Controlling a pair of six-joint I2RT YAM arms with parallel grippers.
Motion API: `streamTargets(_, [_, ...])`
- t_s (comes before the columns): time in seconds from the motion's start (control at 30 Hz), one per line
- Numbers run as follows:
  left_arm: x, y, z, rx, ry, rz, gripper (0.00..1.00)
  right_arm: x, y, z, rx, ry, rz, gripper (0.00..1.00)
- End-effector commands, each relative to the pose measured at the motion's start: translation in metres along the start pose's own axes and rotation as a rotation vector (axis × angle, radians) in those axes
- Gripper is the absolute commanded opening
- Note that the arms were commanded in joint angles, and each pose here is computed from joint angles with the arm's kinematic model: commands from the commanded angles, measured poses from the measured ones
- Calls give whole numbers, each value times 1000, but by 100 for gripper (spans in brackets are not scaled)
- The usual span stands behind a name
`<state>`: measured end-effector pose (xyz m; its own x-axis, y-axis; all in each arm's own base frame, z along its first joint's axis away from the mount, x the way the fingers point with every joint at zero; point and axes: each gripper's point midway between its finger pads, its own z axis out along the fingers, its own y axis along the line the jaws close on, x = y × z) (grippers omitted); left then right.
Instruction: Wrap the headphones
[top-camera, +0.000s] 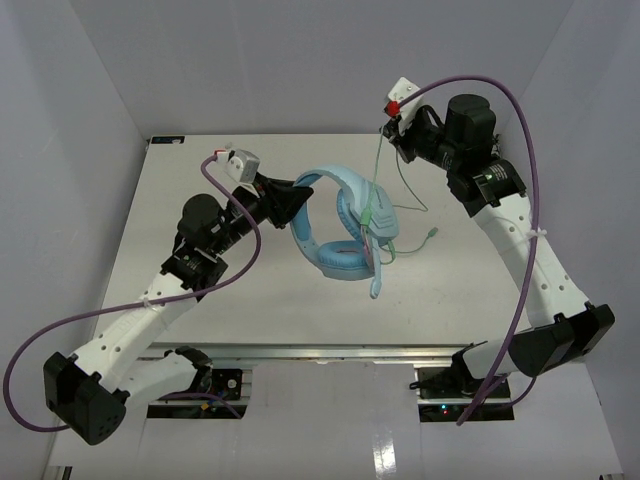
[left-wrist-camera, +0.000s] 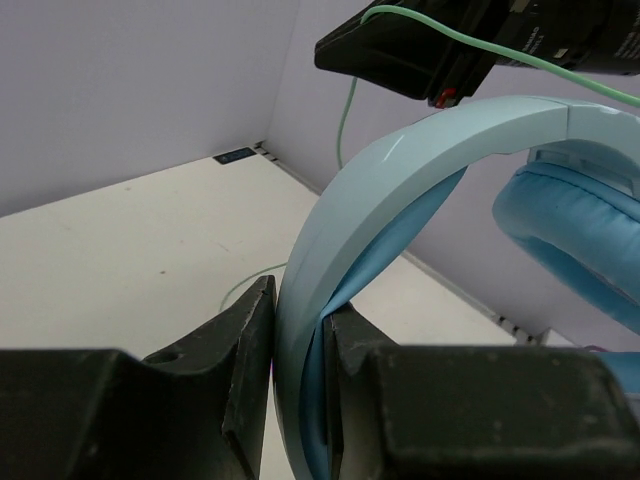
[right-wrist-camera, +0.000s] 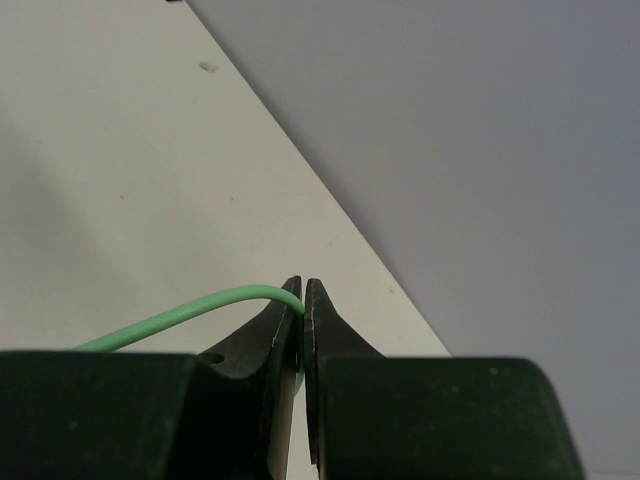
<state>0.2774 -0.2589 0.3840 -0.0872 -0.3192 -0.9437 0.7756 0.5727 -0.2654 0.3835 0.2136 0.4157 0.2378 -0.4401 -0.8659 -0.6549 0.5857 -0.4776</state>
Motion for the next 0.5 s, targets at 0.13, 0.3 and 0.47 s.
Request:
streamTargets(0.13, [-40, -48, -3, 216, -162, -260, 0, -25, 19, 1, -194, -184, 274, 10])
streamTargets(0.3, [-52, -55, -2, 258, -213, -354, 0, -20, 33, 0, -305, -217, 375, 16])
streamTargets(0.47, [-65, -51, 0, 243, -263, -430, 0, -28, 55, -8, -454, -303, 494, 25])
